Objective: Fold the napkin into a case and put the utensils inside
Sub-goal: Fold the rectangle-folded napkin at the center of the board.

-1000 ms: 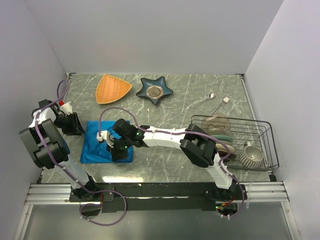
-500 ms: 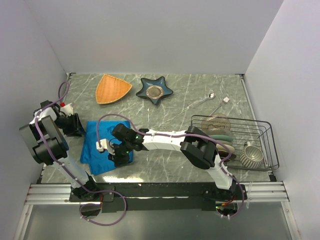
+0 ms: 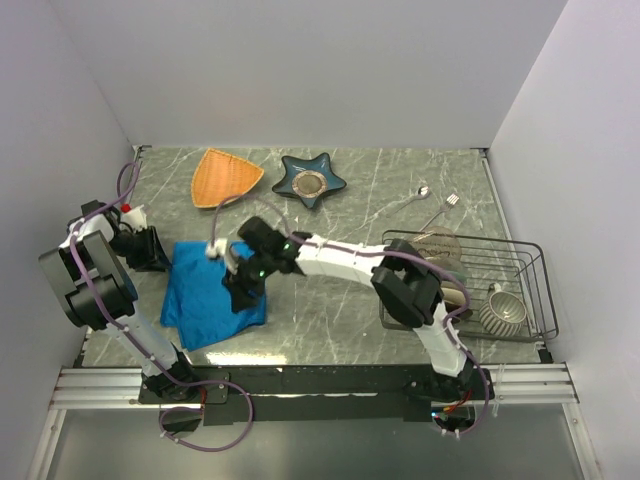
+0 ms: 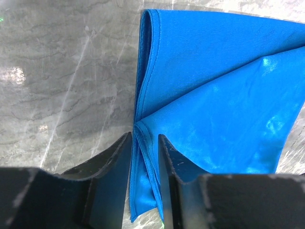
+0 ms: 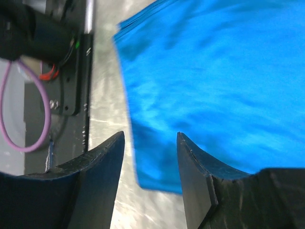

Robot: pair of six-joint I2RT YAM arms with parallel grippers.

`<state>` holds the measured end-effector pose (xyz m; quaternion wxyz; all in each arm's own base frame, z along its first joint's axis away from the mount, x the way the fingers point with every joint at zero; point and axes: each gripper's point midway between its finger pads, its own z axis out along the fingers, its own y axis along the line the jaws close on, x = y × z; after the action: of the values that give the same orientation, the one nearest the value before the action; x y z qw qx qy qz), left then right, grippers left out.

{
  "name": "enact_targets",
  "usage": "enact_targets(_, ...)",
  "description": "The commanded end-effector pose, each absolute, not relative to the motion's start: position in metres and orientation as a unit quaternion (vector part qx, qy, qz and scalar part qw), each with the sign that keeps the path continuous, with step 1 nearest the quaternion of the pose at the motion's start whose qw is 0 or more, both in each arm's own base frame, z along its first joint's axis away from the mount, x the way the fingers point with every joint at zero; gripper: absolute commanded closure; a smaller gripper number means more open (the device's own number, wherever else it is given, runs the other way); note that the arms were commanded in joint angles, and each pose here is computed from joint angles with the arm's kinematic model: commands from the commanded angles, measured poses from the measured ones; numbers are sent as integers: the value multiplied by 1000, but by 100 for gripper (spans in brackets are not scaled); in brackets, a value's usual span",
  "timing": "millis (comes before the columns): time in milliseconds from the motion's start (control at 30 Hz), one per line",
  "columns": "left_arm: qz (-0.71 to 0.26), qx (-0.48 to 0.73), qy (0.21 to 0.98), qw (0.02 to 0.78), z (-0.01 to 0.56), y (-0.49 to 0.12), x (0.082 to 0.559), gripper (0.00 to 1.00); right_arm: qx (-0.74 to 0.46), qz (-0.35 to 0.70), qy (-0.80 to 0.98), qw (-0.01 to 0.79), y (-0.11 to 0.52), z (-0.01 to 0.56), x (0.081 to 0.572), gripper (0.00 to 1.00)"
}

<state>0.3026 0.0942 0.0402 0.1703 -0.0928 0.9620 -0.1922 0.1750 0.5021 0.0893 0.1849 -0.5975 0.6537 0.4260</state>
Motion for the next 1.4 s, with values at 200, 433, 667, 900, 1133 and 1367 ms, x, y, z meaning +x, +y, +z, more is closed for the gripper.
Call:
enact_targets(200,-205,-72,958,188,46,93,319,79,-511,471,684,220,477,162,229,44)
enact_targets(433,-206,-84,955,195,51,95,327,93,-487,470,701,224,464,162,247,44)
enact_targets(667,-191,-79,955,211,61,102,345,99,-472,467,714,221,454,157,259,43)
enact_targets(900,-191,-80,959,192,63,97,336,68,-469,461,720,221,447,153,263,43)
enact_targets(1133,-208,-93,958,176,53,82,315,53,-466,462,723,218,448,151,265,43)
enact_targets(1367,-219,-99,956,171,50,77,312,59,-466,460,724,216,446,149,265,43)
